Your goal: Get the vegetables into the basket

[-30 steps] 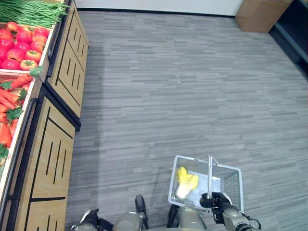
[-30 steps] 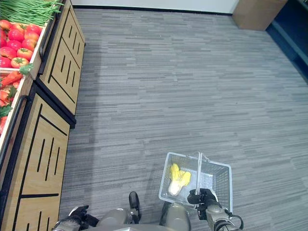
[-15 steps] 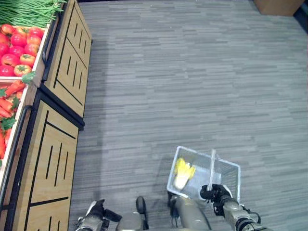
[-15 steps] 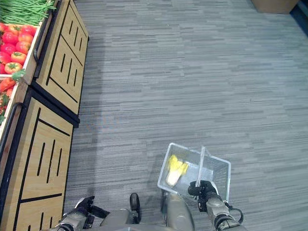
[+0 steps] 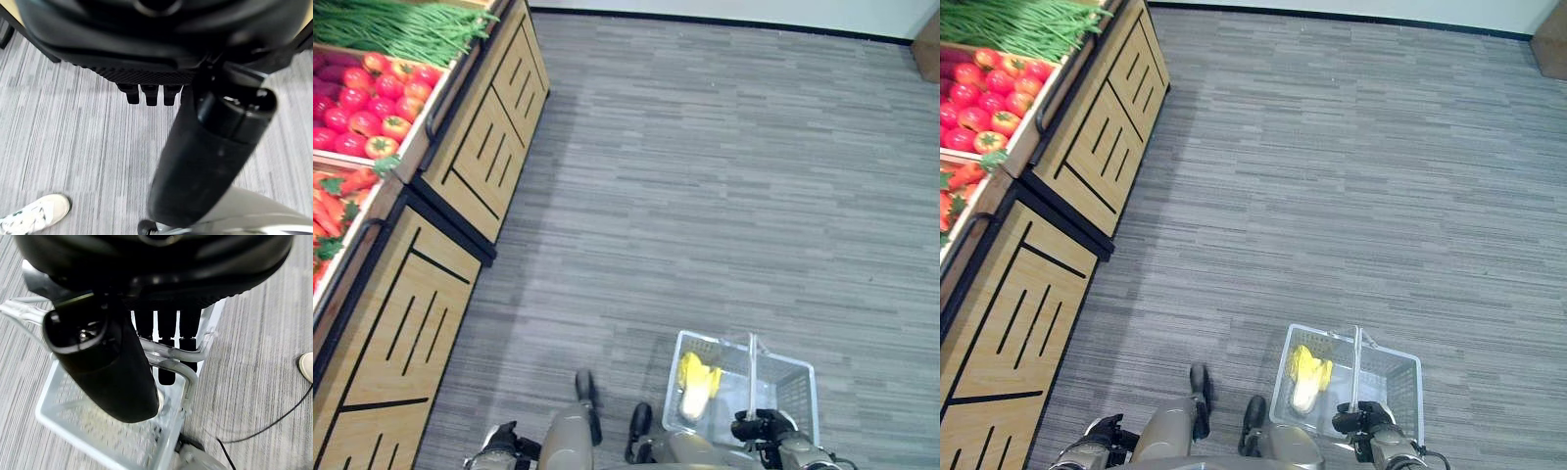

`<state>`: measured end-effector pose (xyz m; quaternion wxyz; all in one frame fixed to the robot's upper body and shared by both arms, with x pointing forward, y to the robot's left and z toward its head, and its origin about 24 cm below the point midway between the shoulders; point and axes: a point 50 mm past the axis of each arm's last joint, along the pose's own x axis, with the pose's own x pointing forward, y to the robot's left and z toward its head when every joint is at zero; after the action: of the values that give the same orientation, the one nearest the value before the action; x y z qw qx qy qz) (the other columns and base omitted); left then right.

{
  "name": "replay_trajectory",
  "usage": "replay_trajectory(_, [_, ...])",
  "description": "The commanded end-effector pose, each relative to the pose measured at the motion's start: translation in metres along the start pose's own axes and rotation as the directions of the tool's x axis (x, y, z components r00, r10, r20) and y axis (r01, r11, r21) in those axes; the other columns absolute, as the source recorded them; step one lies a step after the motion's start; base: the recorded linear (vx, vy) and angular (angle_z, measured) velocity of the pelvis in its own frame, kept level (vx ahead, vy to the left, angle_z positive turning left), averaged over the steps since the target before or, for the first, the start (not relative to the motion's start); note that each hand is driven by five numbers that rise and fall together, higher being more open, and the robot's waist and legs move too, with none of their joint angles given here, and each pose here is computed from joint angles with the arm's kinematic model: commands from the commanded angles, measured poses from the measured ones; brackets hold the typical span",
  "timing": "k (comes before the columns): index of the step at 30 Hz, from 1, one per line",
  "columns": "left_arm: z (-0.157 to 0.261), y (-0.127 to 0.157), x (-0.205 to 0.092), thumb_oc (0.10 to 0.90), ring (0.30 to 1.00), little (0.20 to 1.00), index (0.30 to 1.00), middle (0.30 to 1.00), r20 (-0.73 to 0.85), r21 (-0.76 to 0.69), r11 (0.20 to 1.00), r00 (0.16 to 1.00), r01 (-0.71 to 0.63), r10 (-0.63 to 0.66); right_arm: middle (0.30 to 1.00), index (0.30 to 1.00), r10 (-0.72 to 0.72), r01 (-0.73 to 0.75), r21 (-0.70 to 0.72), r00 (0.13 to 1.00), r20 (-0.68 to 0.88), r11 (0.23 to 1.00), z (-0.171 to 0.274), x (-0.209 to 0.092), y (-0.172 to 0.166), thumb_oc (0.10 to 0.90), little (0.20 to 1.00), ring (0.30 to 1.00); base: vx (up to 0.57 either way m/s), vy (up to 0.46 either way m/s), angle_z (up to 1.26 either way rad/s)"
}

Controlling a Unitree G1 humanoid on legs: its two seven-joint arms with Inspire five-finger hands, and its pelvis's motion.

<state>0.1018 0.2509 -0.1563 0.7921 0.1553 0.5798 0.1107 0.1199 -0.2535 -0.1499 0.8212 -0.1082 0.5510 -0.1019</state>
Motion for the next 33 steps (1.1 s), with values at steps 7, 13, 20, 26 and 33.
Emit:
replay_trajectory(7, [-0.004,0.008,0.0,0.9,1.0,1.0,1.0,1.0,0.005,0.097,0.995,1.0,-0.013,0.012,0.3,0.3,-0.004,0.001,-0.049,0.999,-0.052,0.999,-0.025,-0.004,-0.004,0.4,0.3,0.3,0.16,0.343,-0.46])
replay_trajectory(13, [0.003,0.019,0.002,0.9,1.0,1.0,1.0,1.0,0.024,0.078,0.996,0.999,-0.044,0.042,0.3,0.3,0.011,-0.012,-0.039,0.999,-0.043,0.999,-0.02,-0.003,0.001,0.4,0.3,0.3,0.08,0.244,-0.23])
replay_trajectory(20, [-0.003,0.023,0.001,0.9,1.0,1.0,1.0,1.0,0.005,0.087,0.995,0.999,-0.046,0.046,0.3,0.3,0.014,-0.014,-0.015,0.999,-0.044,1.0,-0.022,-0.003,0.001,0.4,0.3,0.3,0.09,0.114,0.04])
replay_trajectory(26, [-0.001,0.024,0.002,0.9,1.0,1.0,1.0,1.0,0.011,0.092,0.994,0.998,-0.057,0.056,0.3,0.3,0.013,-0.013,0.004,0.999,-0.03,1.0,-0.018,-0.003,0.001,0.4,0.3,0.3,0.11,-0.045,0.05])
replay_trajectory(33, [0.001,0.022,0.002,0.9,1.0,1.0,1.0,1.0,0.003,0.078,0.996,0.999,-0.051,0.051,0.3,0.3,0.023,-0.024,-0.026,0.999,-0.043,0.999,-0.021,-0.003,0.001,0.4,0.3,0.3,0.2,-0.216,0.58])
